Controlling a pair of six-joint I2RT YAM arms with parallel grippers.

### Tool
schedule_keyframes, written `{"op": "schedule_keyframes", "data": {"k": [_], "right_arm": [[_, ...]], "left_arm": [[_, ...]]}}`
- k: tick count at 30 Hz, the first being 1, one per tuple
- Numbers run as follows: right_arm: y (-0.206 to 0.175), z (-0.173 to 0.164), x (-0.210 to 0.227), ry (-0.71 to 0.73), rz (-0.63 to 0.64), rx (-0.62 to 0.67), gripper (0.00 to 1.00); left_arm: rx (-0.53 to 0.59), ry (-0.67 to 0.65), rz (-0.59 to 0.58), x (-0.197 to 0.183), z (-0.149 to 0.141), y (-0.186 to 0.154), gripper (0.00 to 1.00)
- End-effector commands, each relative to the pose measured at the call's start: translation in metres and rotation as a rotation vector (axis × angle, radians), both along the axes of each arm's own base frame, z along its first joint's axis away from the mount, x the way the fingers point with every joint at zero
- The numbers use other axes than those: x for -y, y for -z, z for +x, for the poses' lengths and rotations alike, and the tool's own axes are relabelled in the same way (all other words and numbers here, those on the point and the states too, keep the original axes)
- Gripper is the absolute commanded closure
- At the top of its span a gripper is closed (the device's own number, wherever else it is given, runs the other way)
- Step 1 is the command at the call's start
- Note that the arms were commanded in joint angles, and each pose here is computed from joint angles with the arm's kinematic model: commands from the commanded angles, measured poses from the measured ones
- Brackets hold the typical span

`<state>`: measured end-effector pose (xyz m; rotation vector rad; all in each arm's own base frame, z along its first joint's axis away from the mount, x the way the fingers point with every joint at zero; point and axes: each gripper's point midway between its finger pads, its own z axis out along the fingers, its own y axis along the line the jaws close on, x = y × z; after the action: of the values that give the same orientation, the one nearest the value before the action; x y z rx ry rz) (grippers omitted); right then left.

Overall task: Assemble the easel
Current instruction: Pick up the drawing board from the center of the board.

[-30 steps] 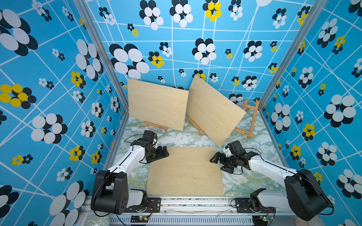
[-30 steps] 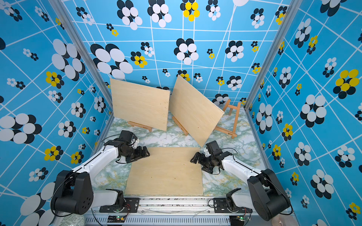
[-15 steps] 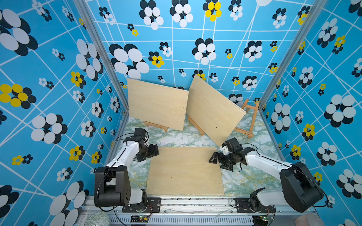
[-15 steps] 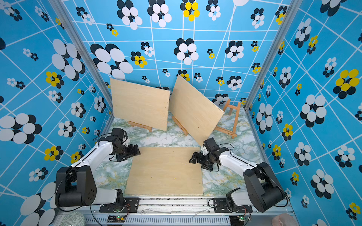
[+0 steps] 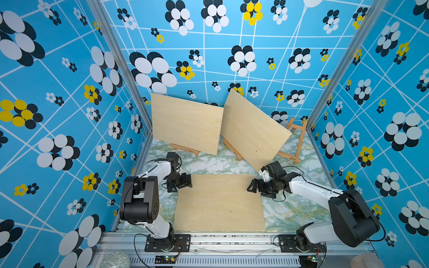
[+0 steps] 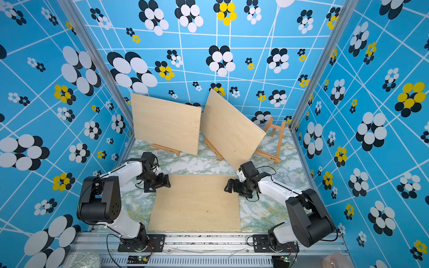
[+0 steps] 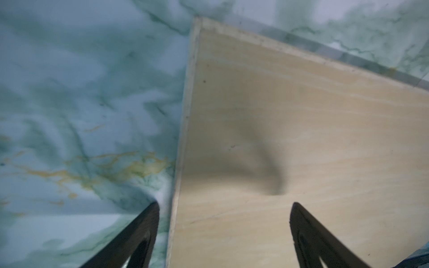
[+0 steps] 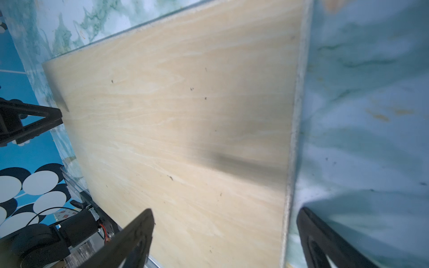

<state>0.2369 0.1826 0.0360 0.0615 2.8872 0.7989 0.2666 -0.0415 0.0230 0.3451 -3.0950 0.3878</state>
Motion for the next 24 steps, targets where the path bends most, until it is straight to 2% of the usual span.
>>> {"op": "schedule_keyframes", "data": {"k": [1, 8, 18, 24], "right_arm": [[0.041, -0.024, 0.017, -0.002, -0.052, -0.1, 0.01], [0.031, -0.024, -0.009, -0.04, 0.152, -0.102, 0.01], [-0.008, -0.035, -0.025, -0.082, 0.325, -0.032, 0.01], [-0.03, -0.036, -0.027, -0.076, 0.377, 0.034, 0.01]], "left_arm": [[-0.022, 0.016, -0.089, 0.017, 0.0, 0.011, 0.12], [-0.042, 0.035, -0.192, 0.037, -0.001, 0.014, 0.14], [-0.039, 0.034, -0.282, 0.05, 0.002, 0.012, 0.15], [-0.027, 0.028, -0.327, 0.055, 0.004, 0.009, 0.15]]}}
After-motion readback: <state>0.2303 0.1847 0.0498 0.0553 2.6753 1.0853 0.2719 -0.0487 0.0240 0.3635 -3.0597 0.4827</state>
